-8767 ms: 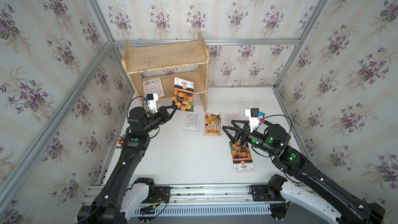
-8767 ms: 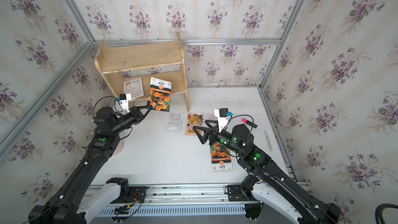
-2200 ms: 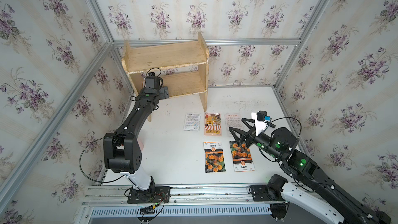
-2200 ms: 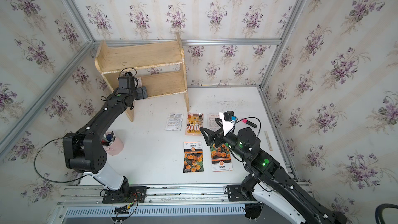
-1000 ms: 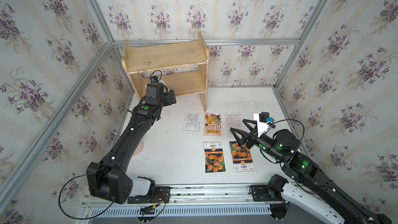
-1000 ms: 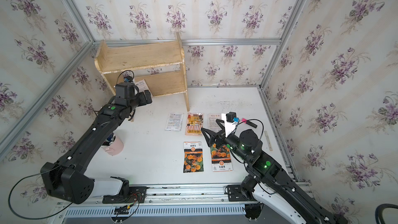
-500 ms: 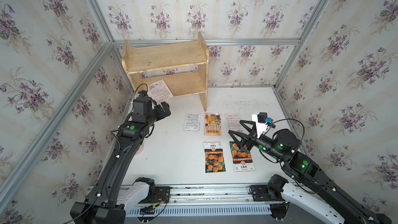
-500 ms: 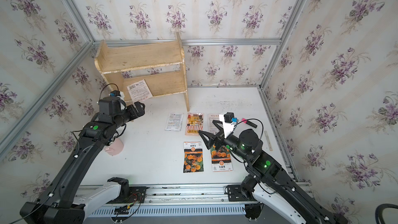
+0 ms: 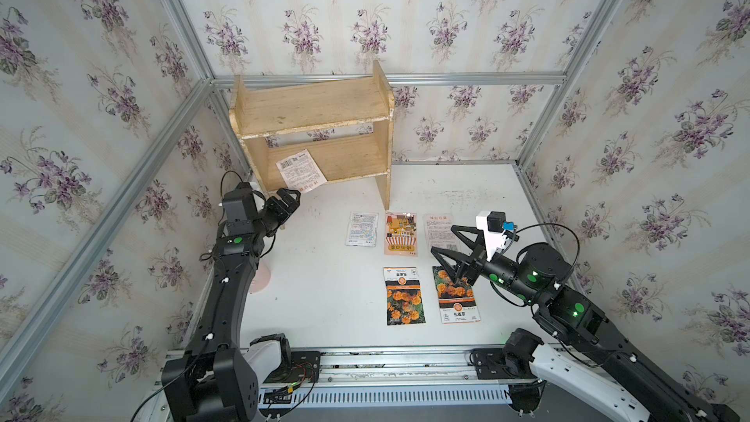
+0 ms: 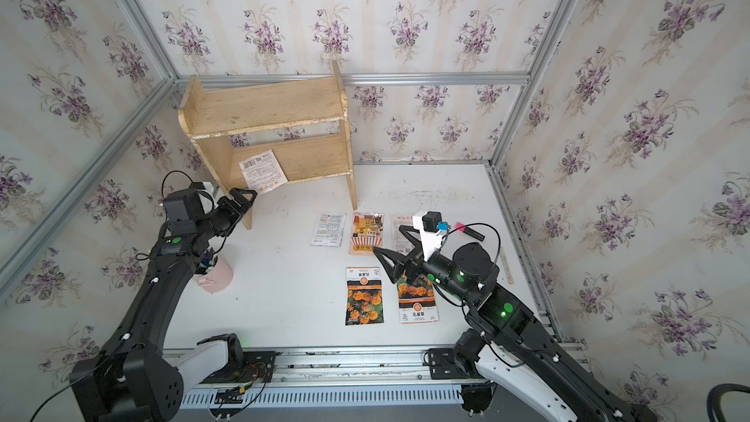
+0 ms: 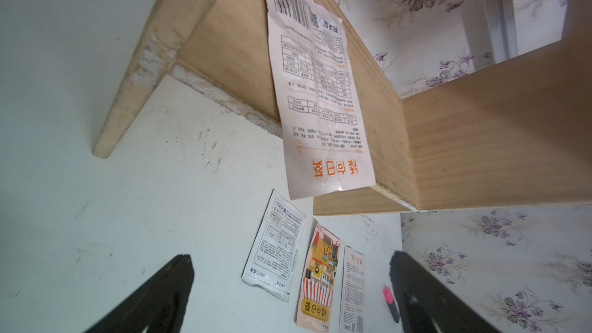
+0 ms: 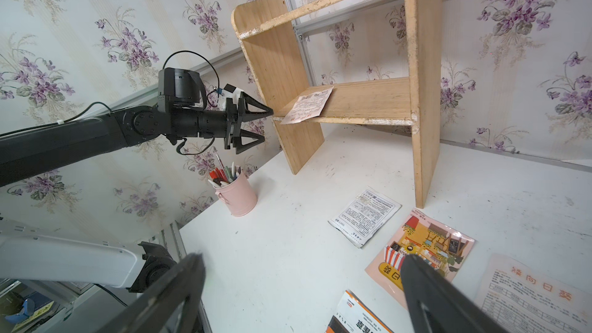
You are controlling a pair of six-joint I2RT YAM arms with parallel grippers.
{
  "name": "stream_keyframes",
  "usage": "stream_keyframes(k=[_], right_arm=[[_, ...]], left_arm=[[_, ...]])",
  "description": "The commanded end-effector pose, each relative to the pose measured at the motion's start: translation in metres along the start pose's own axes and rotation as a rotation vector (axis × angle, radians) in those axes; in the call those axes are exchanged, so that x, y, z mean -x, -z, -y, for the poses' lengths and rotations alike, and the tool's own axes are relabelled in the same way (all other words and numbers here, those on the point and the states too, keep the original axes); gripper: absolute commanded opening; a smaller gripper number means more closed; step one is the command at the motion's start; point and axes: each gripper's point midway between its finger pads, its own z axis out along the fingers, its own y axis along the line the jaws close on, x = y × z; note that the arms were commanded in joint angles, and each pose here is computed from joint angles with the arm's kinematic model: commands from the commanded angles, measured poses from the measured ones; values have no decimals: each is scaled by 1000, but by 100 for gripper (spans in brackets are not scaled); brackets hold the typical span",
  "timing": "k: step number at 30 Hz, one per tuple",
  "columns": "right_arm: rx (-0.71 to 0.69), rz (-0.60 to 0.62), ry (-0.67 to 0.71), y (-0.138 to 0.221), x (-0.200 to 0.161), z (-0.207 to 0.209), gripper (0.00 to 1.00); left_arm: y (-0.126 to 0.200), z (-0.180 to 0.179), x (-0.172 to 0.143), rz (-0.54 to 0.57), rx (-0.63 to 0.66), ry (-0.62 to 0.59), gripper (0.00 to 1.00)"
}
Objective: Take the seed bag off the shelf
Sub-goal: Pick up the seed packet from the shelf.
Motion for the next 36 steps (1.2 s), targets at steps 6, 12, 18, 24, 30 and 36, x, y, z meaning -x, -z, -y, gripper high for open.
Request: stream_keyframes(k=[6, 12, 18, 24, 30, 36], right_arm=[[-22, 14, 13, 0, 3, 4, 100], [-31, 12, 15, 0, 2, 5, 99], [-38, 10, 14, 0, 1, 7, 99], [-44, 7, 12, 0, 0, 8, 99], [-43, 9, 8, -1, 0, 8, 99], [-42, 5, 6, -1, -2, 8, 99]], left_arm=[[-23, 20, 20, -4, -133, 42, 98], [-33, 22, 25, -14, -153, 58, 83], [-47, 19, 25, -39, -170, 90, 62], [-55, 17, 24, -46, -184, 117, 47], [-55, 15, 23, -43, -176, 123, 36], [-56, 10, 23, -27, -156, 138, 19]])
